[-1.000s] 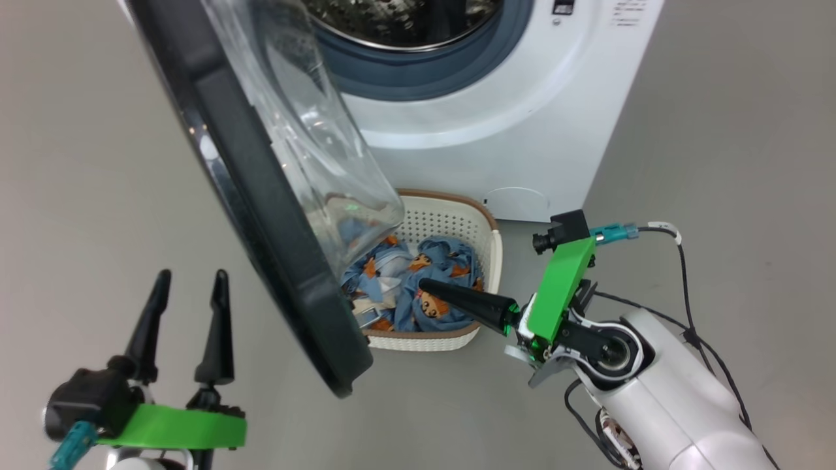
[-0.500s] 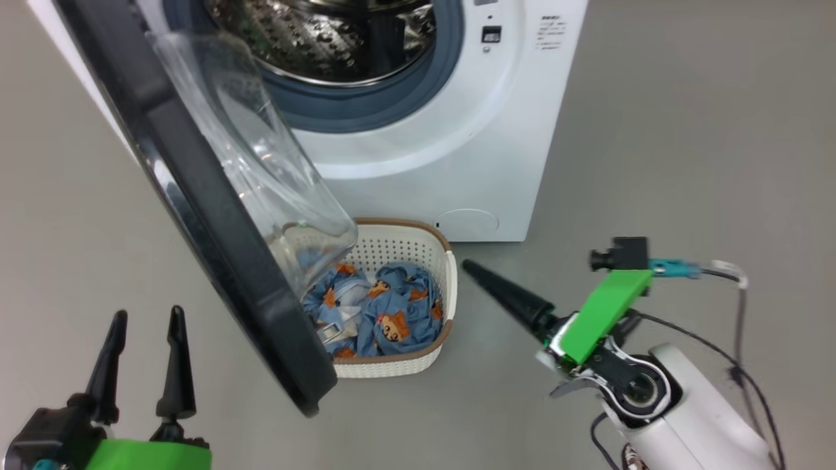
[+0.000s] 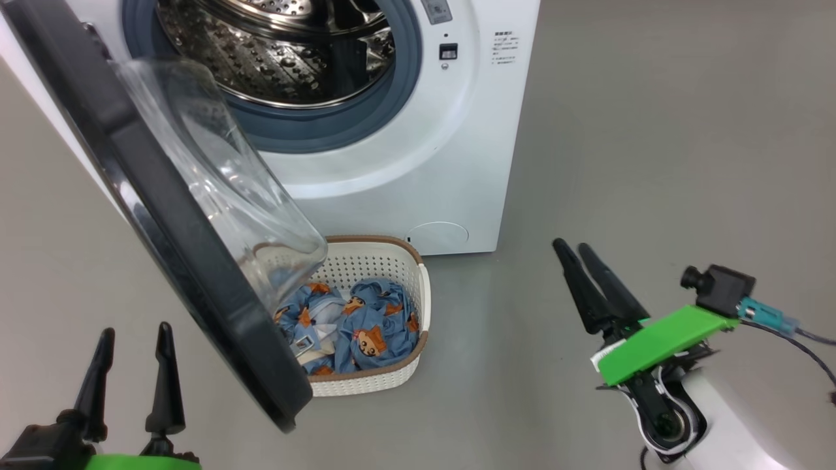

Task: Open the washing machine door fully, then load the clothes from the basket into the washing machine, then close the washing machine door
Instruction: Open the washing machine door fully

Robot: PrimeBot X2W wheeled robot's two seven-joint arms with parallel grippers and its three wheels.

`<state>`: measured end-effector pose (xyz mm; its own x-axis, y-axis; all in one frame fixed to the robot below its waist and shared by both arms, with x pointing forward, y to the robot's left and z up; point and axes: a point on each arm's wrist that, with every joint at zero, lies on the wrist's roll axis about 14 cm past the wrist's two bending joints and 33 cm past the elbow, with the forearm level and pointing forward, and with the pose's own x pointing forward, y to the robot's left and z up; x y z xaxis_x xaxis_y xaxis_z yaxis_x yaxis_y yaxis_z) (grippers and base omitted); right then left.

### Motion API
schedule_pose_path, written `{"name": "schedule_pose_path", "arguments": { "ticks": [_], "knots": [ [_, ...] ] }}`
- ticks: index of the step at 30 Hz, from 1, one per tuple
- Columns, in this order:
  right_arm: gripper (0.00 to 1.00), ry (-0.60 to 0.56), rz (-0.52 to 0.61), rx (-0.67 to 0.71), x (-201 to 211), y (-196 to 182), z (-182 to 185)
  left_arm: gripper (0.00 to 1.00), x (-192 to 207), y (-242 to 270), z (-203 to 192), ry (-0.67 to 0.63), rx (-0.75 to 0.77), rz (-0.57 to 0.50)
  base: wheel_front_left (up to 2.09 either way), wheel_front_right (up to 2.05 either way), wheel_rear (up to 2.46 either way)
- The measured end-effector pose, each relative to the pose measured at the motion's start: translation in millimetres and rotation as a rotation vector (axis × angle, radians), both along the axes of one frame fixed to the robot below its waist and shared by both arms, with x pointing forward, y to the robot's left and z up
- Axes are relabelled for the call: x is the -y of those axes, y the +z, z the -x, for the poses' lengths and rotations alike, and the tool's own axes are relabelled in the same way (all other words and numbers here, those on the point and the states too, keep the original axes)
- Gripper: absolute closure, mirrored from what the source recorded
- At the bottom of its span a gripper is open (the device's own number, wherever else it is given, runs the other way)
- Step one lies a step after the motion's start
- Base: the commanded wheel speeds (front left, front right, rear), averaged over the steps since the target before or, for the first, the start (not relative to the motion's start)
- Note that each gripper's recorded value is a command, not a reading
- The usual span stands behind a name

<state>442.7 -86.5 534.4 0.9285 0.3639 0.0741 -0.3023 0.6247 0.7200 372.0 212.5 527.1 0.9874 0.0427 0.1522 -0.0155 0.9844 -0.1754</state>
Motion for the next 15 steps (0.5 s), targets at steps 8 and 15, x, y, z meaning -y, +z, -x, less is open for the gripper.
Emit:
{"name": "schedule_pose_path", "arguments": {
  "ticks": [8, 15],
  "knots": [
    [0.0, -0.103, 0.188, 0.123, 30.0, 4.1, 3.8, 0.0, 5.4, 1.6, -3.8, -0.017, 0.006, -0.002, 0.0, 0.0, 0.0],
    [0.0, -0.192, 0.416, 0.23, 58.3, 11.3, 11.4, 0.0, 8.1, -0.3, -2.5, -0.023, 0.0, -0.005, 0.0, 0.0, 0.0]
  ]
}}
